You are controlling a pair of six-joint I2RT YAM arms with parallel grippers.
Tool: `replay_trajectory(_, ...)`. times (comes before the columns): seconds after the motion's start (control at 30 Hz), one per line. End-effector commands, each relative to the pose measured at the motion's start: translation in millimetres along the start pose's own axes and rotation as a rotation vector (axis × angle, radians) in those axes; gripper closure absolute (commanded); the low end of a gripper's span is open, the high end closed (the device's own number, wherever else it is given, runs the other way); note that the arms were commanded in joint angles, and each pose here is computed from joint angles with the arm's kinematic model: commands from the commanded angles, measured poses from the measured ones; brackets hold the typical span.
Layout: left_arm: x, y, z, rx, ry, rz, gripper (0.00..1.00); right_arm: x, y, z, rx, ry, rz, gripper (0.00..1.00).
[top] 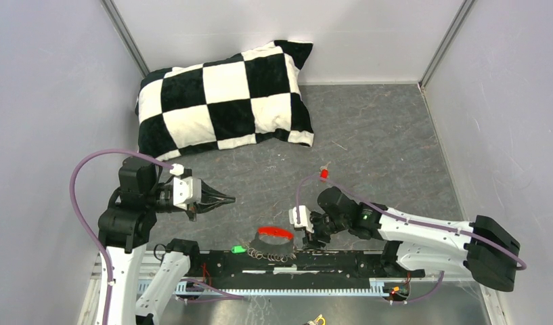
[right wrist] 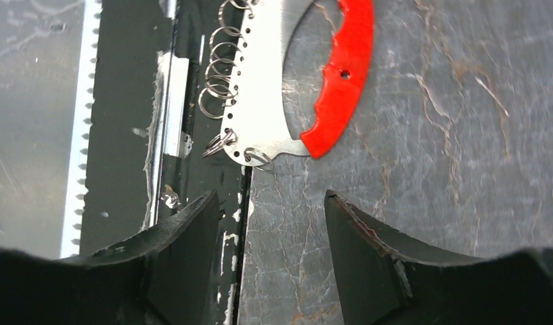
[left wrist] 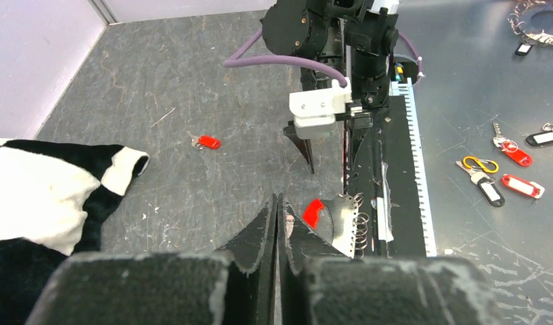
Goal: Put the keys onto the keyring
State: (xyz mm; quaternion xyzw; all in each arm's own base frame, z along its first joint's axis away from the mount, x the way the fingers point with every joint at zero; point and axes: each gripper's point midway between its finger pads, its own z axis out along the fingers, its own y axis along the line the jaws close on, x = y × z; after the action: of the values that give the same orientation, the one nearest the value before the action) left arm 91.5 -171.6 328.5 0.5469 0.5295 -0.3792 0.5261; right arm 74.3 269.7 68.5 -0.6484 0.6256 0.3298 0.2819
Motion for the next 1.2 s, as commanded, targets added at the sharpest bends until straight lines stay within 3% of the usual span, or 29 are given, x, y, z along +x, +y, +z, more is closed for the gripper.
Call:
replay_trajectory(0.0,-5.4,-1.7,-0.8,0.006,-0.009,0.035,0.92,-21.4,0.8,6.3,-0.085,-0.075,-0.219,0.35)
replay_trajectory(0.23,-5.9,-0.9,-1.0,0.003,-0.008,0.035,0.91,-5.9,2.6,26.2,-0.183,-0.004,-0.252,0.41)
replay_trajectory(0.53,-6.0,0.3,-1.5,-0.005,-0.002,0.033,0.9,-10.3,-5.2,33.0,-0.196,-0.002,-0.29,0.47)
replay_trajectory(1.17,-6.3,1.0,-2.9,-0.021,0.006,0.05,0.88,7.1,5.0,43.4,-0.31,0.083,-0.248,0.61)
